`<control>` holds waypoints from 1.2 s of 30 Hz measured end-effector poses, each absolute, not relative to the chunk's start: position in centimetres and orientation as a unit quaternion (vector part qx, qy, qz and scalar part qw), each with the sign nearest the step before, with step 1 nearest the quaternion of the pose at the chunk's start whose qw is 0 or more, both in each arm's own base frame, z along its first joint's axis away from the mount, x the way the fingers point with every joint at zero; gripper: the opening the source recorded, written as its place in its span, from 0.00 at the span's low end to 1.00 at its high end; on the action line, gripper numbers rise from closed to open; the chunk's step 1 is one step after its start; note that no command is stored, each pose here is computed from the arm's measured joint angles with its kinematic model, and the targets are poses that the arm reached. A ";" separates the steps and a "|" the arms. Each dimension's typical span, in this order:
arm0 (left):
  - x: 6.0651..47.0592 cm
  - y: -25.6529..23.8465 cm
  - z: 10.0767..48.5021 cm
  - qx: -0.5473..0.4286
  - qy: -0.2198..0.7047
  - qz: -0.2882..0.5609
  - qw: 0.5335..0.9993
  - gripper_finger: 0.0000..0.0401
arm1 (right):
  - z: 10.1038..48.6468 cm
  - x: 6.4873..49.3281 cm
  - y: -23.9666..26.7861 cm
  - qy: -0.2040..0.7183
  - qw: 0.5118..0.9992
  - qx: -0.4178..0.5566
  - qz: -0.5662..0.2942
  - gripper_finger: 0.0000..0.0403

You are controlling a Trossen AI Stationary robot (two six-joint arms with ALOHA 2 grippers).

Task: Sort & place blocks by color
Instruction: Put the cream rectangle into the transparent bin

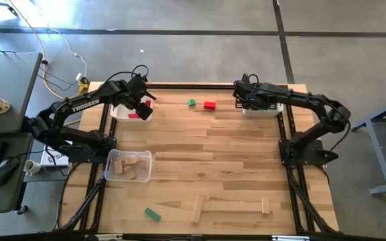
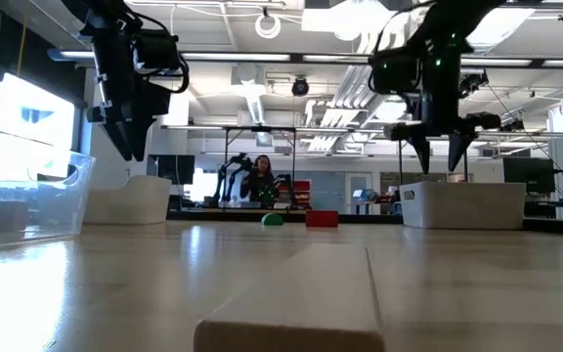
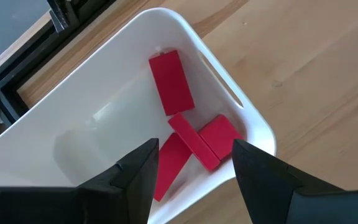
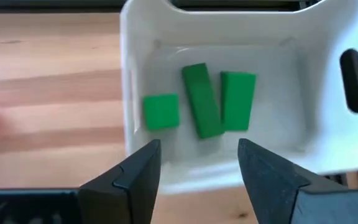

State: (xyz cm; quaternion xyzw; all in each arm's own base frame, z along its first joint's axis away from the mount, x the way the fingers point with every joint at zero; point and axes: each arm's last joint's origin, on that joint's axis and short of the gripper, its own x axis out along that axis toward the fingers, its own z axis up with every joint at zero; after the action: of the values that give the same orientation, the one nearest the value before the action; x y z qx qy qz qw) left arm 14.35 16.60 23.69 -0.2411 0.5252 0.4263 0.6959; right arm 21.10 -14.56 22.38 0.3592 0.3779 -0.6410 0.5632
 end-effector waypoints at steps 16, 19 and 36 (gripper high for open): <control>14.4 16.6 23.7 -0.241 0.524 0.426 0.697 0.47 | 25.9 22.3 -5.5 0.355 0.609 0.498 -0.505 0.50; 14.4 16.7 23.7 -0.241 0.521 0.427 0.699 0.47 | 25.8 22.6 -3.9 0.372 0.601 0.513 -0.487 0.50; 14.6 16.9 23.8 -0.236 0.508 0.429 0.709 0.47 | 25.7 22.6 5.0 0.443 0.565 0.567 -0.403 0.50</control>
State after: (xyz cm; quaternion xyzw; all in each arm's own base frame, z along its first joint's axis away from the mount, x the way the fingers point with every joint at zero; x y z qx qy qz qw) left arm 14.63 16.90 23.83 -0.2363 0.5078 0.4292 0.7085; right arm 22.56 4.95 25.70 0.5675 0.4428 -0.4033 0.5650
